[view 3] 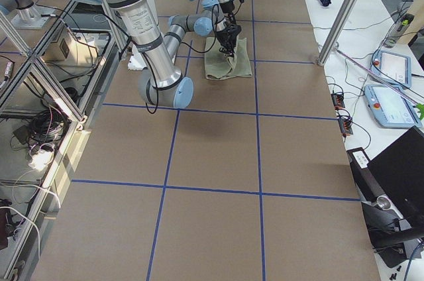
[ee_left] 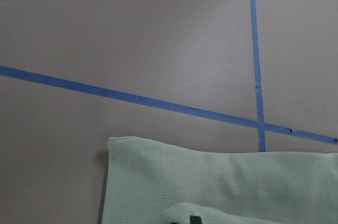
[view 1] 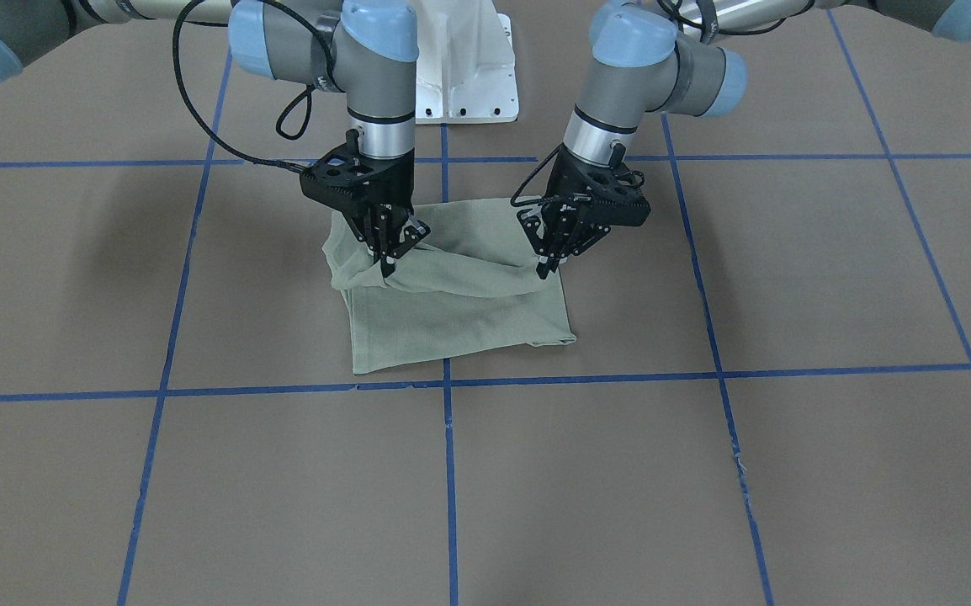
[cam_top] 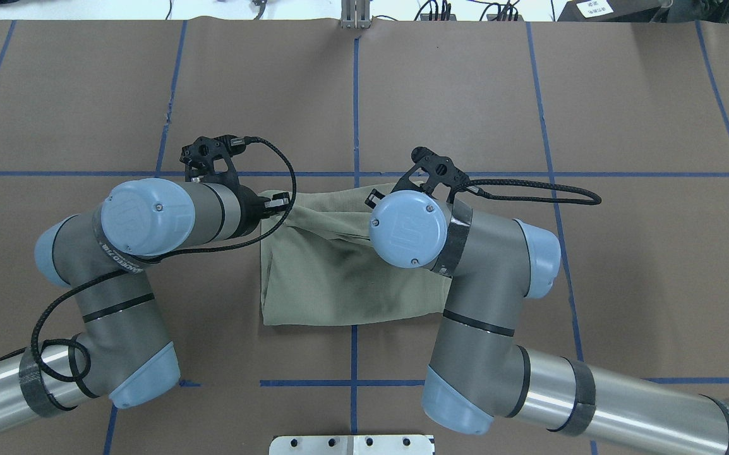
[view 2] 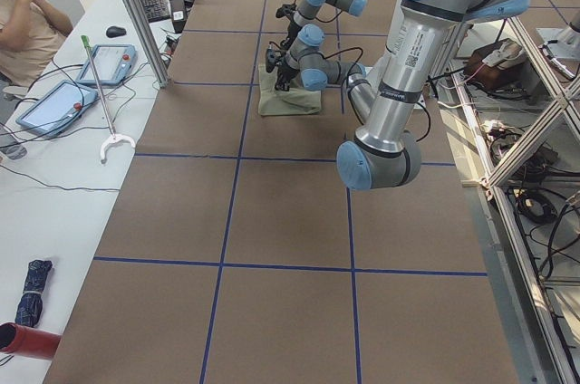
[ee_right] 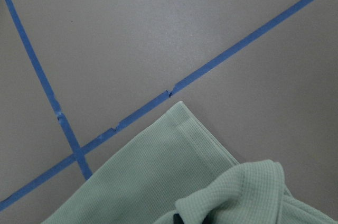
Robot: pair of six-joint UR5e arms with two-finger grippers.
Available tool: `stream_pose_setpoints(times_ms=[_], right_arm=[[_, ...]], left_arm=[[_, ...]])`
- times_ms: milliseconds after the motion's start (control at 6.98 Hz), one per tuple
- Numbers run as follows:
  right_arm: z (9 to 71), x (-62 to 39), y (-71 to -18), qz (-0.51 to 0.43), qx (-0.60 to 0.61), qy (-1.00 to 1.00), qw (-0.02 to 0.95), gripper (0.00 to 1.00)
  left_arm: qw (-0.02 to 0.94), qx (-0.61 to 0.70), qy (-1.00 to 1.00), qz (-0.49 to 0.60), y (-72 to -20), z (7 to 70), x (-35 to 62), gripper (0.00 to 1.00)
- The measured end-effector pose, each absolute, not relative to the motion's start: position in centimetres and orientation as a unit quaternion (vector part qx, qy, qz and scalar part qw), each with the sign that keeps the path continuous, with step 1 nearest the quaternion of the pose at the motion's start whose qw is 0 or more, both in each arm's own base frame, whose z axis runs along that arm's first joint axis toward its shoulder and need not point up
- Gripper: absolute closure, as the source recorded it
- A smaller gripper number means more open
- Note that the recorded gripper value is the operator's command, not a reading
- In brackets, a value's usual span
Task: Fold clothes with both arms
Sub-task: 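Lift the near edge with both grippers and fold it away from the robot, then lay the folded edge down and release, raising the right gripper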
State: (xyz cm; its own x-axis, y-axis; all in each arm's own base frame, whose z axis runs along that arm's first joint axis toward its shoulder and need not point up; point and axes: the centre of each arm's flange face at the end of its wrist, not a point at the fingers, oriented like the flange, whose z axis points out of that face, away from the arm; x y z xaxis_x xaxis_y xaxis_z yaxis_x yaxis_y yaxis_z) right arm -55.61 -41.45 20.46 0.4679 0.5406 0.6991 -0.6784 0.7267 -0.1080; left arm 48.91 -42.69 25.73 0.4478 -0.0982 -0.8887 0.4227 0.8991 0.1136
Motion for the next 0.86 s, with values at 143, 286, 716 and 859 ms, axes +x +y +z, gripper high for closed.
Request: stream_pose_setpoints(times_ms=[143, 286, 716, 859], right_arm=[[21.2, -56.7, -43.2, 0.356, 0.095, -0.372, 0.852, 0.43], [21.8, -57.4, -44.6, 0.351, 0.096, -0.368, 0.855, 0.00], [21.3, -55.6, -47.3, 0.283, 0.085, -0.370, 0.881, 0.00], [20.2, -54.3, -47.3, 0.249, 0.074, -0.385, 0.885, 0.00]], left_arm=[[0.836, 0.162, 0.499, -0.157, -43.3, 26.3, 49.5, 1.00], [0.839, 0.163, 0.496, -0.155, -43.6, 26.7, 49.9, 0.01], [0.847, 0.201, 0.483, -0.091, -44.5, 26.7, 49.0, 0.00], [0.849, 0.206, 0.483, -0.063, -45.4, 26.6, 47.8, 0.00]])
